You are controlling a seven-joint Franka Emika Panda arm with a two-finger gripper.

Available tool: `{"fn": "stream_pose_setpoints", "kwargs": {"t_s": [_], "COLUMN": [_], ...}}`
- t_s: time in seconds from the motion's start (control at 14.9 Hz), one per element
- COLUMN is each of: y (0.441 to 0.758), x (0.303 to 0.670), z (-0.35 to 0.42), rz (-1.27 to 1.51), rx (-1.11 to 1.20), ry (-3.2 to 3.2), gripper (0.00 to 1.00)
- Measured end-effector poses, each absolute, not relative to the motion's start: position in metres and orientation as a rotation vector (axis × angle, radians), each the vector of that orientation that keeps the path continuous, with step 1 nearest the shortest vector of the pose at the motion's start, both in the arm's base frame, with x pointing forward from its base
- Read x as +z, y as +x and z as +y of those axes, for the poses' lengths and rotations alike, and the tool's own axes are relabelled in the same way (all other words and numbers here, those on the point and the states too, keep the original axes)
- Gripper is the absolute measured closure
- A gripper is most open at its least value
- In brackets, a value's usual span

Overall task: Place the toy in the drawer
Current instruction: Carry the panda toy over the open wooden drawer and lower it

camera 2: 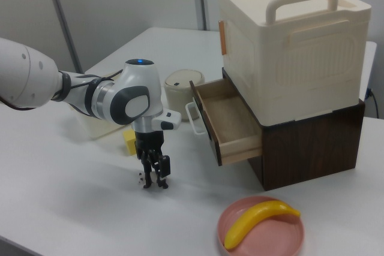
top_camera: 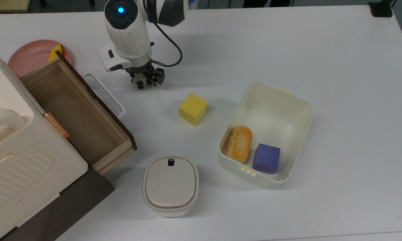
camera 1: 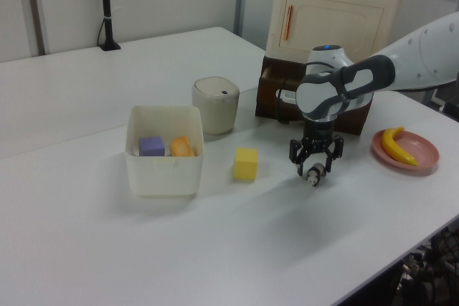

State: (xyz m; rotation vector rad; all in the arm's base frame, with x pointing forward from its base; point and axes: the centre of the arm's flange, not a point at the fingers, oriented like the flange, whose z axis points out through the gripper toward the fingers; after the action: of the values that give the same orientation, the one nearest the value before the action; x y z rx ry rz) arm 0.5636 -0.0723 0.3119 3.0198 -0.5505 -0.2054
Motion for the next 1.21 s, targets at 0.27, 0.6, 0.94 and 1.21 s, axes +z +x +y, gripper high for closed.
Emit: {"fn": "stream_pose_setpoints", "kwargs": {"t_s": [0.27, 0.6, 0.94, 1.21], "y": [0.564, 0.584, 0.623, 0.621], "x": [0.324, 0.375, 0.509, 0.554], "z": [-0.070, -0.072, -0.110, -0.170], "rz": [-0.421, -0.411, -0.571, -0.671], "rx": [-0.174, 0.012, 0.391, 0.544], "ry": [3.042, 3.076, 3.146, 3.125], "gripper": [0.37, 0.37, 0.37, 0.37]}}
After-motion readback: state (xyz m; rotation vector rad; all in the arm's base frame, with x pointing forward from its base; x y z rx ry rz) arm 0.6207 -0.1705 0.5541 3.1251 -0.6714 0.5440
